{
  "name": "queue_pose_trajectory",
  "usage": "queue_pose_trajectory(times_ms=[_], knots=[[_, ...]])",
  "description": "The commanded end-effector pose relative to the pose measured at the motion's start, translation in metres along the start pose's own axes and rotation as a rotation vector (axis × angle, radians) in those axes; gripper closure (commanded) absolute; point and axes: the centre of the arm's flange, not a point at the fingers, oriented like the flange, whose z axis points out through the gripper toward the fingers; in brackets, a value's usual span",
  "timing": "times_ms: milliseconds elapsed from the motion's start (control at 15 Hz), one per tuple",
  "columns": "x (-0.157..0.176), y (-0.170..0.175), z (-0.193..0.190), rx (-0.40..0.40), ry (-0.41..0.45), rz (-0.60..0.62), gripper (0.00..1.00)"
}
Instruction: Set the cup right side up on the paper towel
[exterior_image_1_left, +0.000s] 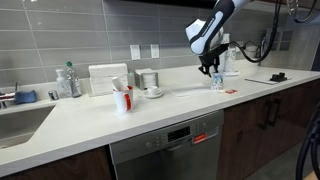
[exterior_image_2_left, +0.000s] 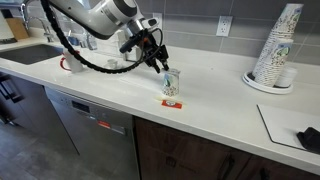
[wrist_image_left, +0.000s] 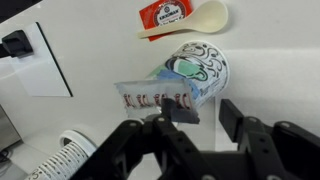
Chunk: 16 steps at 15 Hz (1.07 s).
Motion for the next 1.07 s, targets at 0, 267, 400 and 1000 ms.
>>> queue_pose_trajectory(times_ms=[0,267,400,1000], knots=[[0.005,0.000,0.004,-0.024,-0.004,0.007,0.65],[0.008,0.005,-0.002,-0.032,0.006,0.014,0.89],[0.008,0.008,-0.006,-0.041,0.008,0.016,1.00],[0.002,0.036,-0.040,-0.067,-0.004,0.048,1.00]])
